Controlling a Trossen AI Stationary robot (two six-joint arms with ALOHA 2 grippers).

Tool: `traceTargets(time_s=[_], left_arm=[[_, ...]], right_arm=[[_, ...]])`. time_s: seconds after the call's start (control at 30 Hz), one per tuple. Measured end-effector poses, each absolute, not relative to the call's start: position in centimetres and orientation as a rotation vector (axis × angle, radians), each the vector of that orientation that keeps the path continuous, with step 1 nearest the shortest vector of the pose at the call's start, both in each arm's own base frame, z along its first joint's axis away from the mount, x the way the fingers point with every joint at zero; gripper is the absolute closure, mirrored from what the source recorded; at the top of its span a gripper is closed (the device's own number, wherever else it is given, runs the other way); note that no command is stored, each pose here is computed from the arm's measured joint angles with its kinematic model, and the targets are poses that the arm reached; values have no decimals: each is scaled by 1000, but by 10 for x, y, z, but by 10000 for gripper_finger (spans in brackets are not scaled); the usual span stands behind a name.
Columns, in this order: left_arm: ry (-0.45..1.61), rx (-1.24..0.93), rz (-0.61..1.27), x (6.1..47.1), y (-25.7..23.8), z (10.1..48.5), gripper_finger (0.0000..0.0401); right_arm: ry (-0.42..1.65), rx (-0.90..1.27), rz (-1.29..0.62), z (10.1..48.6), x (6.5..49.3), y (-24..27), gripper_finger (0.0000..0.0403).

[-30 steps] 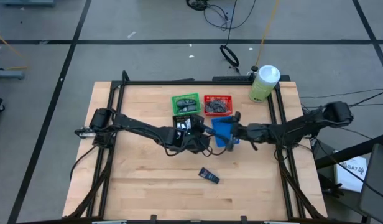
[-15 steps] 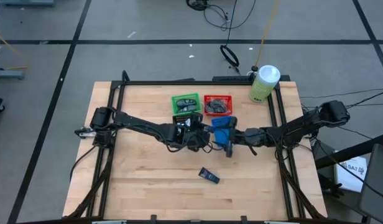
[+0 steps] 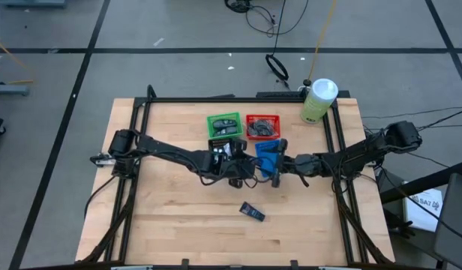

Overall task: Pick & Place Travel size toiletries
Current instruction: Put the bottom blue shave cream into the blue bin

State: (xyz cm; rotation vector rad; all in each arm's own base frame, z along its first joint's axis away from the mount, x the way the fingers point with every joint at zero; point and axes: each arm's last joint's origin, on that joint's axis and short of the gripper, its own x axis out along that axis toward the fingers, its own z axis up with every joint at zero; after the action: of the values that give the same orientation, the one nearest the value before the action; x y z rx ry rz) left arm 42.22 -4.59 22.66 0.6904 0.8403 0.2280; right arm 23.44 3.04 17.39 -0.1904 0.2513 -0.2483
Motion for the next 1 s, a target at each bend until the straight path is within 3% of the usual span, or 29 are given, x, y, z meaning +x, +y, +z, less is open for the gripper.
traceTargets(time_s=[0.33, 0.5, 0.9, 1.0], left_arm=[[786, 677, 194, 425, -51, 230, 382], [782, 661, 177, 426, -51, 229, 391], [780, 622, 187, 425, -51, 229, 372], [779, 602, 187, 425, -51, 229, 378]], right_arm=[[278, -198, -240, 171, 234, 31, 117], [281, -198, -231, 171, 234, 32, 159], [276, -192, -194, 171, 234, 32, 278], [264, -188, -182, 172, 234, 33, 291]])
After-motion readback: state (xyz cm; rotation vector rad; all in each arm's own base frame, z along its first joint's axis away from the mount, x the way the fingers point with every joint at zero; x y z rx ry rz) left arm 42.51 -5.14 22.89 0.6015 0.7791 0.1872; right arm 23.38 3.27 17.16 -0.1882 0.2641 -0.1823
